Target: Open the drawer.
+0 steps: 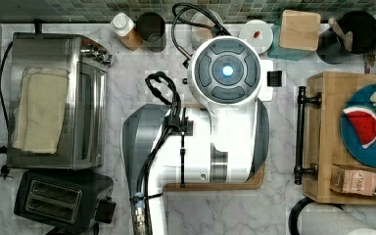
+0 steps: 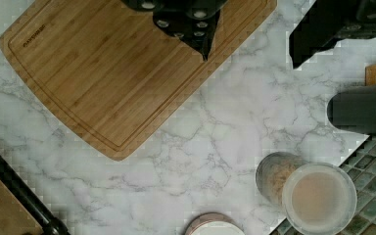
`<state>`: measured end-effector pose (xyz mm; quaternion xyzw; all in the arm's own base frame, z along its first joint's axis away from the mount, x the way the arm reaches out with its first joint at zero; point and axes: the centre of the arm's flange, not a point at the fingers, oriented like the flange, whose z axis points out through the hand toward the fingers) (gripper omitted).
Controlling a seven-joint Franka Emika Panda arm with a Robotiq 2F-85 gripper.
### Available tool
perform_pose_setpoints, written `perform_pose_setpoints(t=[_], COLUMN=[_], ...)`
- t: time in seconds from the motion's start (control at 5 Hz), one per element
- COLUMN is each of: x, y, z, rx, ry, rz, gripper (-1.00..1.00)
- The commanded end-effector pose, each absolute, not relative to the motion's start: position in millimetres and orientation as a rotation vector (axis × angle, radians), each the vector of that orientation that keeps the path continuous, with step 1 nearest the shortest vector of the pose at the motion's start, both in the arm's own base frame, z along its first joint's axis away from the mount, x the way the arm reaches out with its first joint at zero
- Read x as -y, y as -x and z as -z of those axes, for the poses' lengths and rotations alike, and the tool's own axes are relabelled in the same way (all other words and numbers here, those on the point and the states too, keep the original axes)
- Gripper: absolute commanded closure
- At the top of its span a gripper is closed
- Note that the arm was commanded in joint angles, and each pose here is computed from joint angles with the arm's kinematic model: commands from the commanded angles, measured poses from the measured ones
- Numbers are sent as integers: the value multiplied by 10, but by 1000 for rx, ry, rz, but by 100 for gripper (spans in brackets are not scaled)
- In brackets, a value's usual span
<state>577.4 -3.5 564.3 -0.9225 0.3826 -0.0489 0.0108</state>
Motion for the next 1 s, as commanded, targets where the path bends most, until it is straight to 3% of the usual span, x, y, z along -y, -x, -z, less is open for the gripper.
perform_pose_setpoints(t=[0.2,0.8,1.0], x=[34,615,1009], y=[-5775,-5391,-5353], z=[-5645,-5279,-5154], rx=[-1193,-655,-505], ry=[2879,3193,3187], rz=[153,232,229], gripper=[-100,-100,-100])
